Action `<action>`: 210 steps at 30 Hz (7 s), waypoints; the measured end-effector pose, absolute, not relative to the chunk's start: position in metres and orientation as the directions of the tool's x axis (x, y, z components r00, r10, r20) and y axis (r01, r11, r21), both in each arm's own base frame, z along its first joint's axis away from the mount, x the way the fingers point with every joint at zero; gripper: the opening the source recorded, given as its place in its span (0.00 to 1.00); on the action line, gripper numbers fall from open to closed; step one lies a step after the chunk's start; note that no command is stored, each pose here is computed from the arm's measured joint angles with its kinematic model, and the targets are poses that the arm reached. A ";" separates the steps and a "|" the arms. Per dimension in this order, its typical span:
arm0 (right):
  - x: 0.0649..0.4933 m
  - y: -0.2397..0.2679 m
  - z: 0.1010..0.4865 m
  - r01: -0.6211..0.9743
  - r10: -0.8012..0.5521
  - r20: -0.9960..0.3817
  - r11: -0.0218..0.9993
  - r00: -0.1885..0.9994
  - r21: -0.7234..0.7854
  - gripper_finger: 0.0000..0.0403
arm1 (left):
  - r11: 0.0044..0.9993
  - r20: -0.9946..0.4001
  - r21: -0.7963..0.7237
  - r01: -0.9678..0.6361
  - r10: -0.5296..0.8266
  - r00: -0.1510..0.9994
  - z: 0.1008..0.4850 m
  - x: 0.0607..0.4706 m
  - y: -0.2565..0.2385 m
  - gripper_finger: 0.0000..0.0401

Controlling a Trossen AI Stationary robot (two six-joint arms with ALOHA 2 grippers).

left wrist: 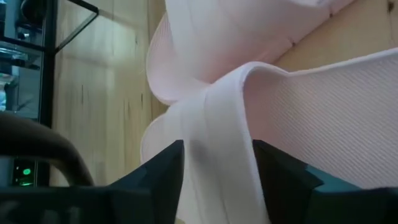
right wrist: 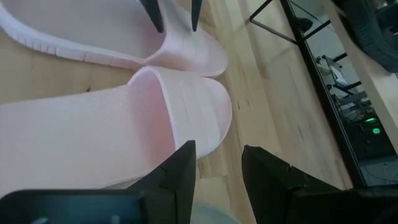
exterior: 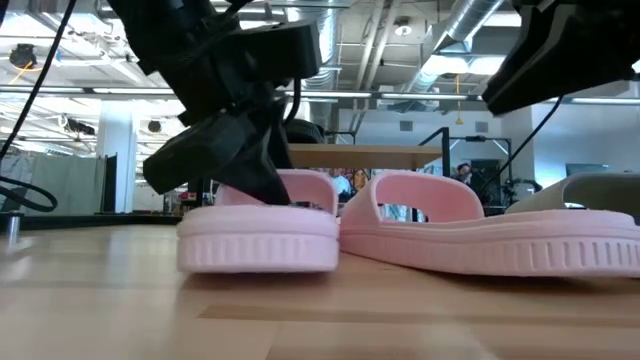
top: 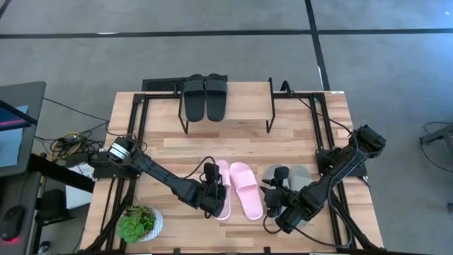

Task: Pick and place slides into the shelf
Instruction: Put the left pink slide on the shelf

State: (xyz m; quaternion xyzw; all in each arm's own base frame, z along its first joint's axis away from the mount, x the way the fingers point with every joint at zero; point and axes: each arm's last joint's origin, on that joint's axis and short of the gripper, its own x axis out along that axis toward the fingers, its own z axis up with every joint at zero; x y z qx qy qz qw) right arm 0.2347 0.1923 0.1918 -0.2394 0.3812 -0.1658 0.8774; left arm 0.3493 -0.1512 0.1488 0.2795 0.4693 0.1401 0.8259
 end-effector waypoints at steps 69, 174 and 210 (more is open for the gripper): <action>0.229 0.194 0.191 0.095 -0.480 -0.595 0.823 0.645 -0.561 0.29 | 0.766 -0.476 0.617 -0.182 0.546 0.689 0.364 0.426 0.181 0.00; 0.216 0.194 0.189 0.155 -0.512 -0.602 0.825 0.612 -0.544 0.29 | 0.737 -0.692 0.676 -0.013 0.640 0.332 0.299 0.423 0.201 0.15; 0.216 0.194 0.189 0.155 -0.512 -0.602 0.825 0.612 -0.544 0.29 | 0.744 -0.709 0.668 0.013 0.631 0.314 0.309 0.416 0.189 0.14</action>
